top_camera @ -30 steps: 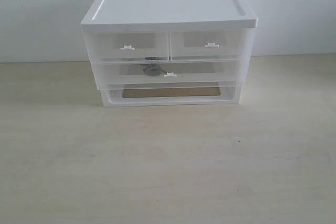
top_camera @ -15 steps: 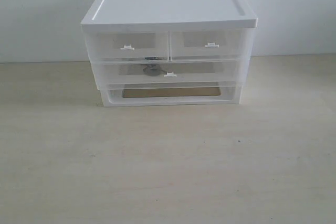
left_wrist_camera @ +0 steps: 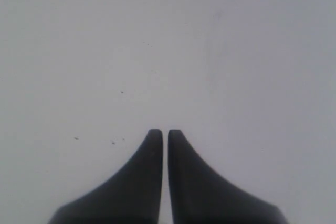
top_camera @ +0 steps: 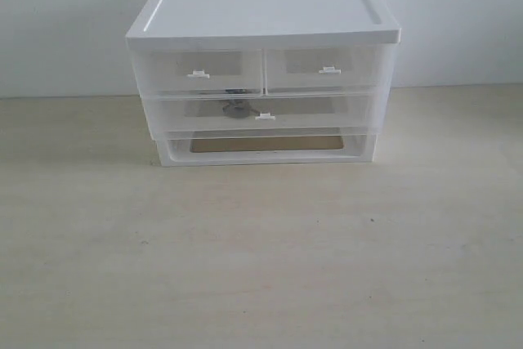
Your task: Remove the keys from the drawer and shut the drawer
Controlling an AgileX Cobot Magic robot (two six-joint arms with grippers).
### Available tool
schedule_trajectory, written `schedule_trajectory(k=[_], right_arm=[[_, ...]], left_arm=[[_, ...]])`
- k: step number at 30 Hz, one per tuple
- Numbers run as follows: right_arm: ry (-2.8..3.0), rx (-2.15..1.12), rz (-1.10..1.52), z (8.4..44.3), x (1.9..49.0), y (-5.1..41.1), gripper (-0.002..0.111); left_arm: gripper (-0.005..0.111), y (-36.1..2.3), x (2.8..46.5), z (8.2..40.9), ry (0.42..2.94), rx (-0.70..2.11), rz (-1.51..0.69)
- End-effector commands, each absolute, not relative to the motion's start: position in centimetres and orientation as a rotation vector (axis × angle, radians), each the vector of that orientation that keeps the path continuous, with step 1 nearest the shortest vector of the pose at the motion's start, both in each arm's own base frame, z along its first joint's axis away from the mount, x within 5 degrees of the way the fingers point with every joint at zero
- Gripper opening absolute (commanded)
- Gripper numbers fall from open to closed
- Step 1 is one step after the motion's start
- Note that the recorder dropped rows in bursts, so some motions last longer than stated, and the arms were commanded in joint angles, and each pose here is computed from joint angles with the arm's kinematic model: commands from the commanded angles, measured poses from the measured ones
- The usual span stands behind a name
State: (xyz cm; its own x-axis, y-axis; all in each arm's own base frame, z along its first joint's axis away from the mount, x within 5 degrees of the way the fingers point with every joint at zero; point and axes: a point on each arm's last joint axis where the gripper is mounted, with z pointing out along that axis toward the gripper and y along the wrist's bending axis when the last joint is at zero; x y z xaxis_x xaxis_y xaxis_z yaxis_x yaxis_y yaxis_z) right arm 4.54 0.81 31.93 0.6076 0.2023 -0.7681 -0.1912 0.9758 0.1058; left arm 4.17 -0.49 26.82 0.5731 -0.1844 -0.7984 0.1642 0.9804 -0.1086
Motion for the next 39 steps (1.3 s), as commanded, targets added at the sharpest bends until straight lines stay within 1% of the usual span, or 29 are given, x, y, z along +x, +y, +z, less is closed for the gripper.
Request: schedule_trajectory(k=[1, 4, 6, 7, 9, 10, 11, 12, 13, 14, 15, 17, 19, 20, 22, 24, 26, 33, 37, 39], right_arm=[[0.934, -0.102, 0.246, 35.6, 5.2, 1.8, 0.000], [1.015, -0.190, 0.303, 38.5, 7.4, 2.7, 0.000], [1.137, -0.231, 0.349, 40.3, 11.2, 3.1, 0.001], [1.178, -0.243, 0.356, 40.5, 12.5, 3.2, 0.003], [1.348, -0.255, 0.425, 39.9, 17.5, 3.5, 0.015], [1.389, -0.290, 0.450, 39.4, 18.9, 3.8, 0.021], [1.465, -0.327, 0.497, 38.3, 21.3, 4.3, 0.028], [1.522, -0.351, 0.521, 37.4, 22.9, 4.8, 0.029], [1.596, -0.381, 0.537, 36.0, 24.8, 5.4, 0.028], [1.638, -0.405, 0.552, 35.1, 26.2, 6.0, 0.028], [1.686, -0.471, 0.567, 33.9, 27.9, 7.3, 0.028], [1.722, -0.512, 0.588, 32.7, 29.4, 8.5, 0.028], [1.761, -0.523, 0.596, 31.6, 30.8, 9.6, 0.024], [1.793, -0.523, 0.593, 30.7, 31.7, 10.1, 0.017], [1.828, -0.521, 0.568, 29.7, 32.8, 10.7, -0.001], [1.874, -0.527, 0.563, 28.0, 34.3, 11.1, 0.000], [1.901, -0.516, 0.548, 27.1, 35.0, 11.1, 0.000], [1.950, -0.523, 0.495, 25.1, 36.4, 11.0, 0.000], [1.949, -0.492, 0.472, 24.6, 36.9, 10.9, 0.000], [1.936, -0.478, 0.463, 24.4, 37.2, 10.8, 0.000]], left_arm=[[0.004, -1.7, 5.2, 29.9, 0.948, 0.099, -0.264], [0.004, -2.7, 7.5, 32.5, 1.008, 0.161, -0.353], [0.004, -3.4, 11.0, 33.2, 1.137, 0.233, -0.358], [0.004, -3.6, 12.1, 32.9, 1.175, 0.253, -0.360], [0.004, -4.7, 15.5, 31.0, 1.257, 0.345, -0.435], [0.004, -5.2, 16.3, 30.2, 1.263, 0.405, -0.458], [0.004, -5.8, 17.8, 28.6, 1.287, 0.490, -0.468], [0.006, -6.1, 18.8, 27.6, 1.287, 0.549, -0.444], [0.014, -6.3, 20.0, 26.1, 1.264, 0.643, -0.365], [0.021, -6.5, 20.8, 24.9, 1.250, 0.697, -0.332], [0.031, -6.8, 21.8, 23.1, 1.208, 0.790, -0.276], [0.042, -6.9, 22.9, 20.7, 1.250, 0.874, -0.218], [0.047, -7.1, 24.4, 19.0, 1.276, 0.922, -0.190], [0.047, -7.3, 25.3, 18.1, 1.296, 0.929, -0.199], [0.047, -8.1, 26.8, 16.5, 1.321, 0.956, -0.233], [0.047, -9.7, 28.6, 15.0, 1.293, 1.025, -0.239], [0.047, -11.0, 29.6, 14.2, 1.247, 1.085, -0.227], [0.047, -15.4, 33.2, 12.9, 1.019, 1.230, -0.075], [0.047, -17.4, 35.8, 12.0, 0.961, 1.293, -0.015], [0.047, -18.0, 36.6, 12.1, 0.928, 1.302, -0.012]])
